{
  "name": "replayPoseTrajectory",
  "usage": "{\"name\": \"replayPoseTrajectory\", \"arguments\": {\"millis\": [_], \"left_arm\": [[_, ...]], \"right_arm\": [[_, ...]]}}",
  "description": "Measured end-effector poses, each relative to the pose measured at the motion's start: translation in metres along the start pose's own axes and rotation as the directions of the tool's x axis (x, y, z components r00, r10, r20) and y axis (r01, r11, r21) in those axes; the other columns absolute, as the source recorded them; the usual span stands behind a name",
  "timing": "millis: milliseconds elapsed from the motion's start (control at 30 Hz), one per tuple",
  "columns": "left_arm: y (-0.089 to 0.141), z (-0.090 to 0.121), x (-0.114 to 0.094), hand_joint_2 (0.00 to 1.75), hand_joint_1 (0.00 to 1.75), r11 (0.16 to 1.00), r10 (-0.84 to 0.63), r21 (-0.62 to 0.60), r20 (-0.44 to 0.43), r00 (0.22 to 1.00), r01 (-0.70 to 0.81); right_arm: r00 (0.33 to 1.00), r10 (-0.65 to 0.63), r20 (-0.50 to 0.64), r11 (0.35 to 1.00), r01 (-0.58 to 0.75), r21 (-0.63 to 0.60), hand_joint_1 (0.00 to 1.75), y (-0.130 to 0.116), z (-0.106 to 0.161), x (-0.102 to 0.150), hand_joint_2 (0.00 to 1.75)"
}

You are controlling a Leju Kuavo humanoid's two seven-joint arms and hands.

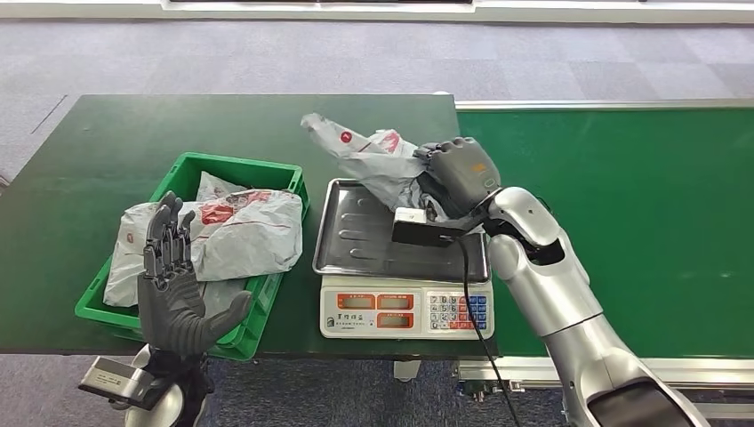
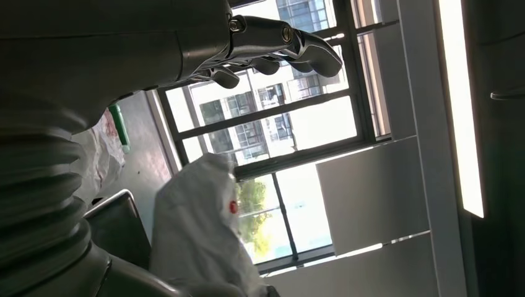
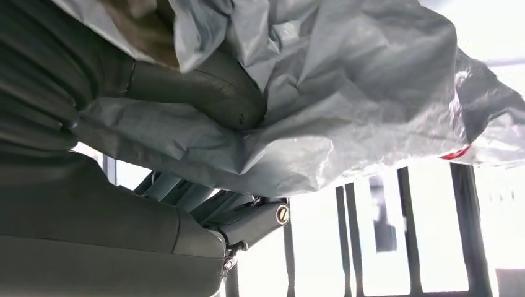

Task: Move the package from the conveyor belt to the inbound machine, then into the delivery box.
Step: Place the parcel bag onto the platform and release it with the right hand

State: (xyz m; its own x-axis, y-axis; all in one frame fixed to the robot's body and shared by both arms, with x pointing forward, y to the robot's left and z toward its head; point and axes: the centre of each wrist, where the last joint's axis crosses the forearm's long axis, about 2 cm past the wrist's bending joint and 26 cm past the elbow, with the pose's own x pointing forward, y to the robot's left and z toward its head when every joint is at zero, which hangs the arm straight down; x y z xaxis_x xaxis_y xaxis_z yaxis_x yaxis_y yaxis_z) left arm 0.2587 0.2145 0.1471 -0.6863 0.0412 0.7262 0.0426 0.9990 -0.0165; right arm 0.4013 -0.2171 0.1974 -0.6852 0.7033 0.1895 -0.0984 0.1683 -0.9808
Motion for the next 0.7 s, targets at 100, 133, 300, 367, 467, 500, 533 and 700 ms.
{"name": "replayPoseTrajectory", "arguments": {"millis": [100, 133, 300, 367, 467, 500, 533, 700], "left_arm": [[0.003, 0.001, 0.0, 1.75, 0.0, 1.0, -0.007, 0.008, -0.012, 1.0, 0.007], [0.004, 0.002, 0.0, 1.75, 0.0, 1.0, -0.009, 0.011, -0.017, 1.0, 0.01], [0.008, 0.005, 0.001, 1.75, 0.0, 1.0, -0.019, 0.023, -0.032, 0.999, 0.019], [0.009, 0.005, 0.001, 1.75, 0.0, 0.999, -0.021, 0.027, -0.034, 0.999, 0.022], [0.013, 0.004, 0.0, 1.75, 0.0, 0.999, -0.029, 0.038, -0.032, 0.999, 0.03], [0.014, 0.004, 0.0, 1.75, 0.0, 0.999, -0.032, 0.042, -0.031, 0.999, 0.034], [0.015, 0.004, 0.0, 1.75, 0.0, 0.998, -0.035, 0.045, -0.031, 0.999, 0.037], [0.019, 0.003, 0.001, 1.75, 0.0, 0.997, -0.046, 0.06, -0.022, 0.999, 0.048]], "right_arm": [[0.999, -0.04, -0.027, 0.992, 0.043, 0.114, 1.31, 0.009, -0.004, -0.001, 1.75], [0.998, -0.049, -0.033, 0.989, 0.053, 0.14, 0.87, 0.01, -0.004, -0.002, 1.75], [0.956, -0.28, 0.088, 0.942, 0.255, 0.218, 0.0, 0.012, 0.001, -0.009, 1.75], [0.887, -0.422, 0.19, 0.898, 0.379, 0.225, 0.0, 0.009, 0.006, -0.009, 1.75], [0.819, -0.503, 0.276, 0.862, 0.452, 0.229, 0.0, 0.0, 0.011, -0.008, 1.75], [0.807, -0.513, 0.294, 0.857, 0.461, 0.231, 0.0, -0.003, 0.012, -0.007, 1.75], [0.797, -0.519, 0.308, 0.854, 0.466, 0.232, 0.0, -0.005, 0.012, -0.006, 1.75], [0.778, -0.52, 0.351, 0.854, 0.472, 0.218, 0.0, -0.012, 0.012, -0.003, 1.75]]}}
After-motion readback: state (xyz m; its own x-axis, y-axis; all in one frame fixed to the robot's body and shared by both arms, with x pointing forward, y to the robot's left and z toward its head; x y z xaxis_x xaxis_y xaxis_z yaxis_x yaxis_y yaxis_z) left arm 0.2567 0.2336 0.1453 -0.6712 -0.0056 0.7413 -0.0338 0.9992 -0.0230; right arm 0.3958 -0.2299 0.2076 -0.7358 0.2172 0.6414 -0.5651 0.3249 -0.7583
